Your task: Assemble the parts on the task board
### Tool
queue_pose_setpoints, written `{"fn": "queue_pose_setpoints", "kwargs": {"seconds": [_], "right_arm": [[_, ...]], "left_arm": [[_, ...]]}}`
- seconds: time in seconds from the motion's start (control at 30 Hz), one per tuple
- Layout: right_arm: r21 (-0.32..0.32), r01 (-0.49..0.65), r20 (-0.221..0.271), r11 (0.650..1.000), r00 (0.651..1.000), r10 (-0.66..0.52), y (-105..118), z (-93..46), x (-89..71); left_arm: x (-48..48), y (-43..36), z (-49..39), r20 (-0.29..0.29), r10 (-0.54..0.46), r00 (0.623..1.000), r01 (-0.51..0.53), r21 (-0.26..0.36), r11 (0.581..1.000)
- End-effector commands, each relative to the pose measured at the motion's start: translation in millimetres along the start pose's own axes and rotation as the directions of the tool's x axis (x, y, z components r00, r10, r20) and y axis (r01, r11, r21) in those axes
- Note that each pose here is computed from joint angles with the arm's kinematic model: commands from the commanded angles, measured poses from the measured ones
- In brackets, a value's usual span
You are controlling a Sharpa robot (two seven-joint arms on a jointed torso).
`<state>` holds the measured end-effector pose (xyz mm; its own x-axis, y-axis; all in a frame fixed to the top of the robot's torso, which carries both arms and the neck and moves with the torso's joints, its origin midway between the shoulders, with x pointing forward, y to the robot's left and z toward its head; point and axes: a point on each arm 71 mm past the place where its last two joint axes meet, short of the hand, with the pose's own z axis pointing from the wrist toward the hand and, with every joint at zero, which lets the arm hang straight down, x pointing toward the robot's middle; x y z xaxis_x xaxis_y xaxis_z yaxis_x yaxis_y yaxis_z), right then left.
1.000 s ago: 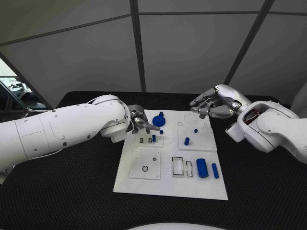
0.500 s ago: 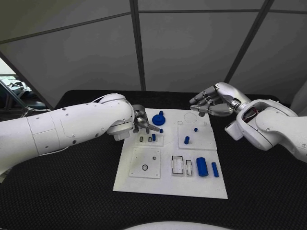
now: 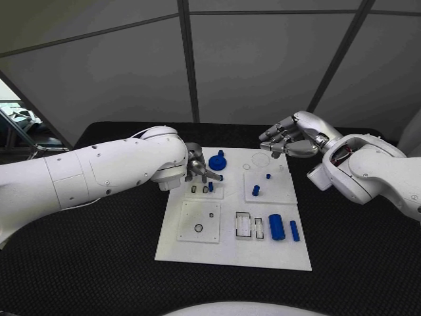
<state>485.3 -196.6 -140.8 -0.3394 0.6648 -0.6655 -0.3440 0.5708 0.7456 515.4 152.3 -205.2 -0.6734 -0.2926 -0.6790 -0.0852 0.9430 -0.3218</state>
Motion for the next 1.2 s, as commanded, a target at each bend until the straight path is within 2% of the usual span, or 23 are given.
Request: {"fn": "queue_pose_setpoints", "kwargs": {"seconds": [0.03,0.47,1.2], "right_arm": [[0.0,0.003,0.003,1.0,1.0,-0.003,1.3,0.8,-0.8],[0.008,0.003,-0.006,1.0,1.0,-0.003,0.1,1.7,-0.3],[0.015,0.01,-0.019,1.0,1.0,-0.009,-0.6,3.7,1.3]], "left_arm": [[0.9,-0.9,0.0,-0.021,0.028,0.999,-0.028,-0.011,1.0],[5.0,-4.3,0.6,-0.061,0.061,0.996,-0.062,-0.009,0.998],[7.1,-8.9,1.4,-0.074,0.073,0.995,-0.073,0.007,0.997]]}}
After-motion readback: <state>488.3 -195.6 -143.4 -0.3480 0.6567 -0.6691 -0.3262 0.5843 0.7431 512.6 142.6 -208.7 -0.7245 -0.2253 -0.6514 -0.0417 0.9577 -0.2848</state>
